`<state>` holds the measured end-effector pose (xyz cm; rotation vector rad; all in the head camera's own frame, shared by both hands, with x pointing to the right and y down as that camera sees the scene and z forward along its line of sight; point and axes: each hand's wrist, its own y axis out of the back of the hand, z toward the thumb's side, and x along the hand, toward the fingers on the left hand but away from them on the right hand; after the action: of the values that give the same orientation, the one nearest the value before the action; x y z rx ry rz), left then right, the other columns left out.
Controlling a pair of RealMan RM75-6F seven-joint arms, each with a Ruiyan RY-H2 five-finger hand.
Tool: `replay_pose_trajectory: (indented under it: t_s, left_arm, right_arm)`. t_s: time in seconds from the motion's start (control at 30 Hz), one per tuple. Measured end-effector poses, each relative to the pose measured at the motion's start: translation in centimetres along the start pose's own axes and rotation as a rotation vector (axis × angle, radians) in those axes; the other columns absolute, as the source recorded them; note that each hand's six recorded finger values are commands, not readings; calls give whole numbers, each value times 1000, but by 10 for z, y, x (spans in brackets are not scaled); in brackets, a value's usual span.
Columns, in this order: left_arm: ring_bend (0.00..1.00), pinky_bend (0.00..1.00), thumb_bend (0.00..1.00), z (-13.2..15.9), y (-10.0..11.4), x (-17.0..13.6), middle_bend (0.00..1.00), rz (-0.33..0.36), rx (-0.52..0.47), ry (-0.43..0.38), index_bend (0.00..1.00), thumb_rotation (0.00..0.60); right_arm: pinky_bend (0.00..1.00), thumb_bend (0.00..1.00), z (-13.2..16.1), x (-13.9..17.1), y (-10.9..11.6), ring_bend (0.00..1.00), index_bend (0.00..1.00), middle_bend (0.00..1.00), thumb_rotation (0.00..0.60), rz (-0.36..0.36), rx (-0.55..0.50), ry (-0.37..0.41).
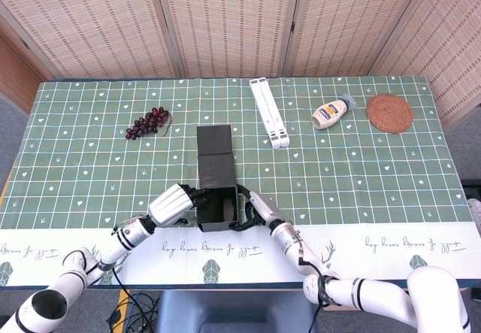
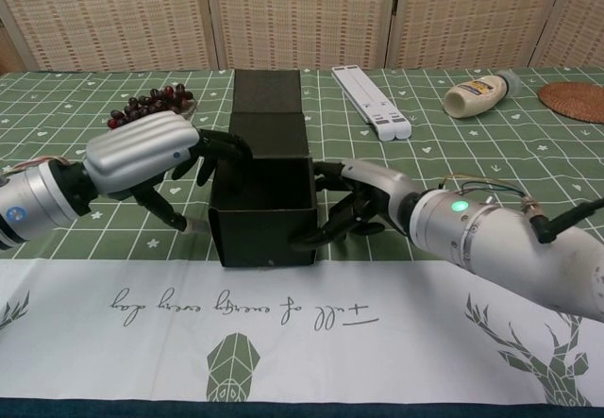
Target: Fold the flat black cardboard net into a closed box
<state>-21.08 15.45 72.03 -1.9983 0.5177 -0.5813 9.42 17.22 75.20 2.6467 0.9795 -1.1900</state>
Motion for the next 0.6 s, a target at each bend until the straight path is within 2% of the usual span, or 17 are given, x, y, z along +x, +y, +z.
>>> replay_pose_trajectory:
  t_s: [0.3, 0.6]
  left_arm:
    - [588, 679, 74, 3, -2, 4, 416, -35, 77, -55, 565, 600]
    - [631, 679, 74, 9, -1, 7, 540, -28, 121, -100, 666, 600]
  right_arm:
    - [1000, 588, 1, 3, -2, 747, 249, 398, 600, 11, -2, 4]
    - [1000, 588, 2, 6, -5, 747, 249, 398, 600, 18, -4, 10]
